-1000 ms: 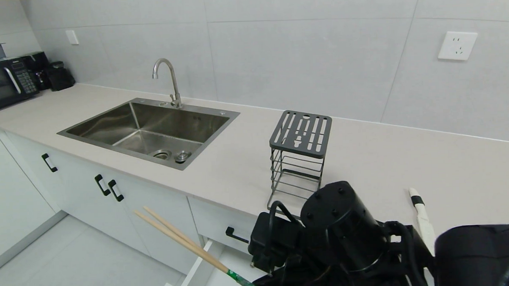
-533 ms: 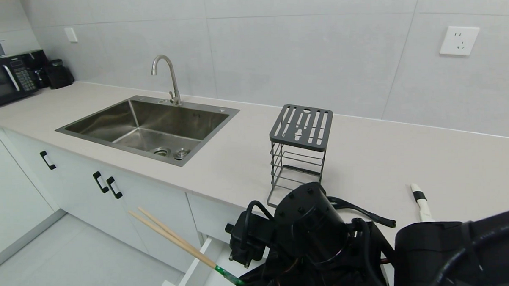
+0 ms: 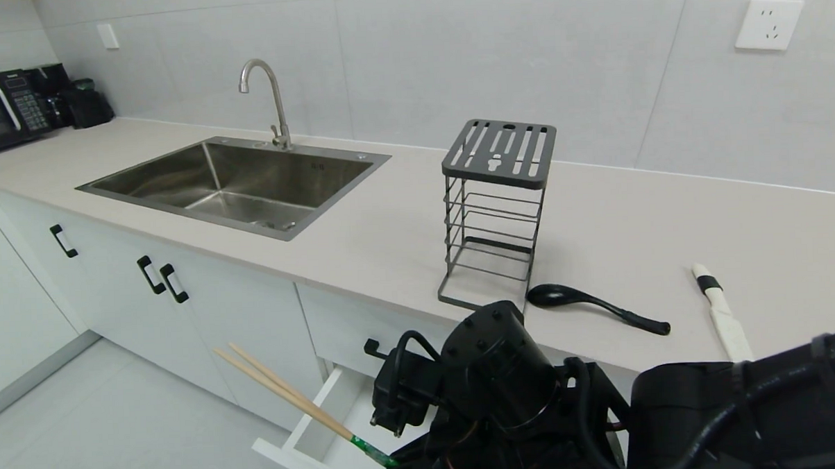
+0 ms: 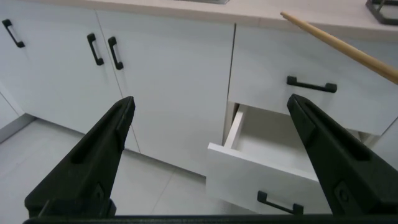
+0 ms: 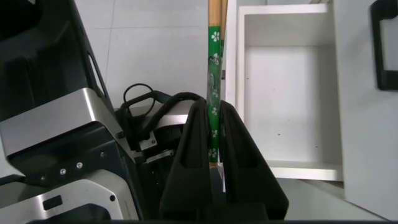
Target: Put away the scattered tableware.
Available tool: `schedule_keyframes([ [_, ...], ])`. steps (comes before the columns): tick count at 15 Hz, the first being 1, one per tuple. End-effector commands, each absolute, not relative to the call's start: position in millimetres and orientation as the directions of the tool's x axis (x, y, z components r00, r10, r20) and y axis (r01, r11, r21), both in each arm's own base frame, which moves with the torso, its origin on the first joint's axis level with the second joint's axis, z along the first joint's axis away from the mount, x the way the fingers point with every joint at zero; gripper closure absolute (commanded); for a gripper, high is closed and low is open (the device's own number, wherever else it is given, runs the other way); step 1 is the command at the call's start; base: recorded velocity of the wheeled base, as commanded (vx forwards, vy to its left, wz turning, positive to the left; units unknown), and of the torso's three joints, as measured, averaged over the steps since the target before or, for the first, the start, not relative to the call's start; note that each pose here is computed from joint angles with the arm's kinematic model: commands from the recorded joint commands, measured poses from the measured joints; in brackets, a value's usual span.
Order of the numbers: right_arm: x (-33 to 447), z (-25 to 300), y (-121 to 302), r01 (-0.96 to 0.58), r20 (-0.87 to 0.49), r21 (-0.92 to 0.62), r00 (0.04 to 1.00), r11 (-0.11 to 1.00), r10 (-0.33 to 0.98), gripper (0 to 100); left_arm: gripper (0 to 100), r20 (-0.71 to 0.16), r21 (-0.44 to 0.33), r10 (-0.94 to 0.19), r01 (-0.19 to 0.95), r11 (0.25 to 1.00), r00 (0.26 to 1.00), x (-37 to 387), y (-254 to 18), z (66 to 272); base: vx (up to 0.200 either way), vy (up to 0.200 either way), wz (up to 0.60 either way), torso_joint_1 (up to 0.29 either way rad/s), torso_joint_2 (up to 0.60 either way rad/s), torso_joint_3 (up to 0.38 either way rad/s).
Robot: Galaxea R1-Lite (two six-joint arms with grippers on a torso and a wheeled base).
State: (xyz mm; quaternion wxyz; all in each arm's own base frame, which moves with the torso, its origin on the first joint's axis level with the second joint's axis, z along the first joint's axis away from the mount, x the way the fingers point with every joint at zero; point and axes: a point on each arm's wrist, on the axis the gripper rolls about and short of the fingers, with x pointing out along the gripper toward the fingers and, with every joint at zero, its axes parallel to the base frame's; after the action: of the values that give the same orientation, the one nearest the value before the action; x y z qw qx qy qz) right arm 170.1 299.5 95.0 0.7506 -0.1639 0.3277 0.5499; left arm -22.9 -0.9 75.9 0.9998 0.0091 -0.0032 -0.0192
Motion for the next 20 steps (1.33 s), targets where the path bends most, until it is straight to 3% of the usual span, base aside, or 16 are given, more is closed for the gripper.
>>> schedule_keyframes([
  [1, 170, 94, 299, -0.932, -0.674, 0.115, 0.181, 0.343, 0.717, 100, 0, 0.005, 0.019, -0.038, 0.038, 0.999, 0.999, -23, -1, 76, 0.000, 0.000, 0.00, -0.271, 0.52, 0.251],
  [9, 173, 88, 302, -0.931, -0.686, 0.111, 0.181, 0.348, 0.705, 100, 0, 0.005, 0.019, -0.038, 0.038, 0.999, 0.999, -23, -1, 76, 0.000, 0.000, 0.00, -0.252, 0.48, 0.225],
  [12, 187, 85, 294, -0.920, -0.695, 0.081, 0.224, 0.384, 0.683, 100, 0, 0.005, 0.019, -0.038, 0.038, 0.999, 0.999, -23, -1, 76, 0.000, 0.000, 0.00, -0.250, 0.40, 0.186],
  [20, 215, 82, 290, -0.846, -0.699, -0.142, 0.453, 0.514, 0.553, 100, 0, 0.005, 0.019, -0.038, 0.038, 0.999, 0.999, -23, -1, 76, 0.000, 0.000, 0.00, -0.177, 0.29, 0.108],
])
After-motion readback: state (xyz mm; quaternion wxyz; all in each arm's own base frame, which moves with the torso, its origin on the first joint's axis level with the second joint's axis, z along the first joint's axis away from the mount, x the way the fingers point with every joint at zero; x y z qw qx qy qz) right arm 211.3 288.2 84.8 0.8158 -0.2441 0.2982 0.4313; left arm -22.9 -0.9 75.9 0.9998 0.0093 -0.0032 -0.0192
